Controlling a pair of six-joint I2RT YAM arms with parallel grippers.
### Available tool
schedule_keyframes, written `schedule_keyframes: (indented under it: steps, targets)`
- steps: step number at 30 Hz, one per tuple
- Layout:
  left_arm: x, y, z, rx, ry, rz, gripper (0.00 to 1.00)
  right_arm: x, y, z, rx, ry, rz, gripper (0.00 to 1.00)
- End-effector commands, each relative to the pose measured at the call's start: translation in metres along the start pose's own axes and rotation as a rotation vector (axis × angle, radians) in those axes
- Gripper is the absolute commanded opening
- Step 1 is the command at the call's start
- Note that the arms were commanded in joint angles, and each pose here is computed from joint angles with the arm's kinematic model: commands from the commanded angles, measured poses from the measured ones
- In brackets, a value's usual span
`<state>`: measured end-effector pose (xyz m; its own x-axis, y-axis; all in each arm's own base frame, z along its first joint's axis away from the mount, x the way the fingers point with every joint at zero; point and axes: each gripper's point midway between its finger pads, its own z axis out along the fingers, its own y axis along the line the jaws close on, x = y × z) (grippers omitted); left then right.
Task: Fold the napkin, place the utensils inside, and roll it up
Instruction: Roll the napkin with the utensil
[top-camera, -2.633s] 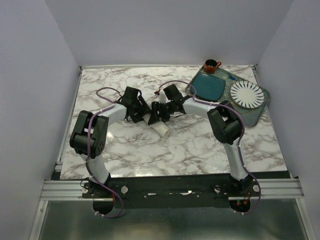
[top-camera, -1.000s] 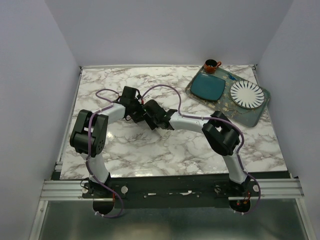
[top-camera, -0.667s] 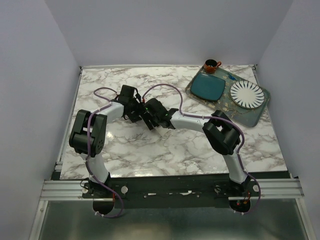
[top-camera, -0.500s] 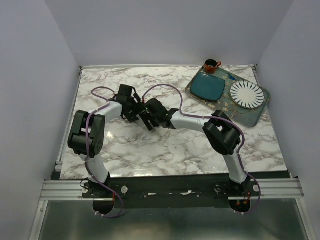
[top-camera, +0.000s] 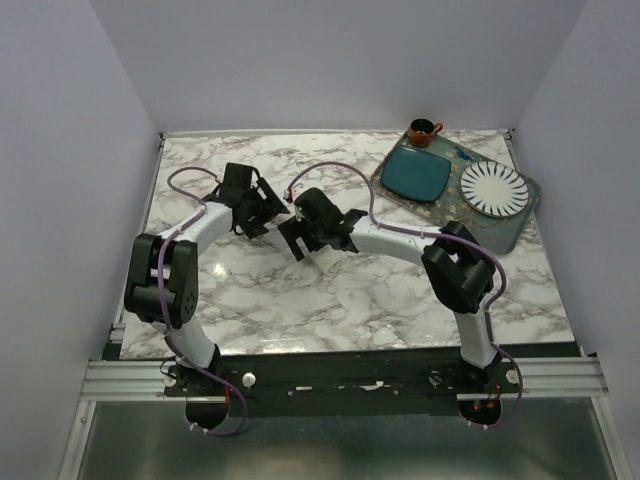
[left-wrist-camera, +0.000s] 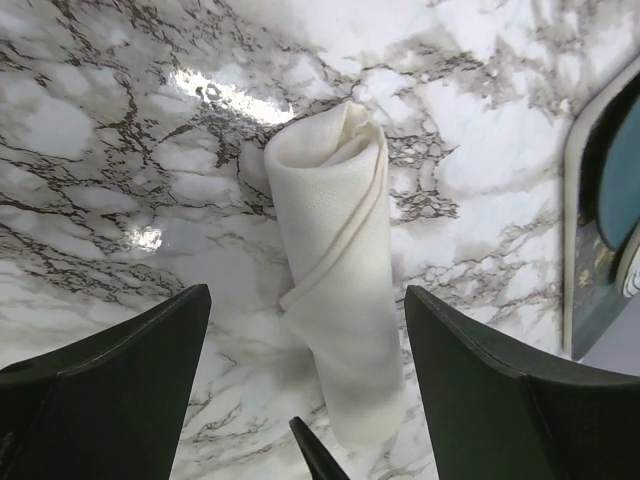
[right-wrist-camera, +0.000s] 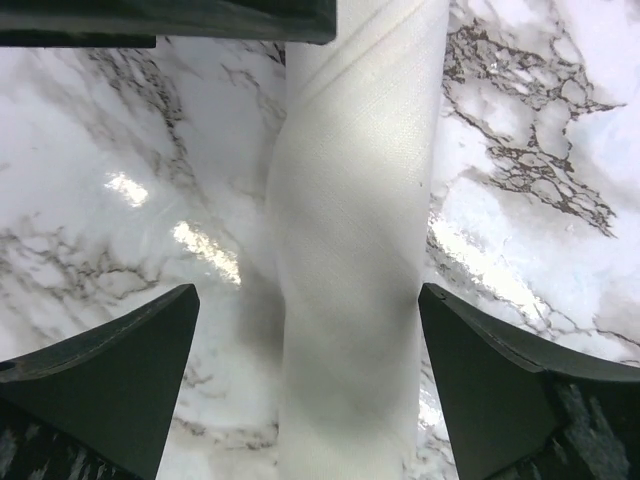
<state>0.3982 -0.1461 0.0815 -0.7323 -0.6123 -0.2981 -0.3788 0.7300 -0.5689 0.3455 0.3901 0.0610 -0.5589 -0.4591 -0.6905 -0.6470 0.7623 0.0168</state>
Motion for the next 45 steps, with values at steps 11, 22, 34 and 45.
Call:
schedule_keyframes:
  steps: [11,22,34,45]
  targets:
    - [-0.028,0.029,-0.074,0.019,-0.149,0.027,0.89,-0.039,-0.005,-0.016,-0.091,0.020,0.072,1.00]
    - [-0.009,0.038,-0.088,0.050,-0.146,0.026,0.89,-0.031,-0.010,0.000,-0.071,0.055,0.040,1.00]
    - [0.027,-0.026,-0.110,0.260,-0.106,0.214,0.99,-0.043,-0.039,-0.138,0.057,-0.032,0.075,1.00]
    - [0.058,-0.160,-0.228,0.654,-0.359,0.422,0.99,-0.003,-0.088,-0.340,0.210,-0.392,0.340,1.00]
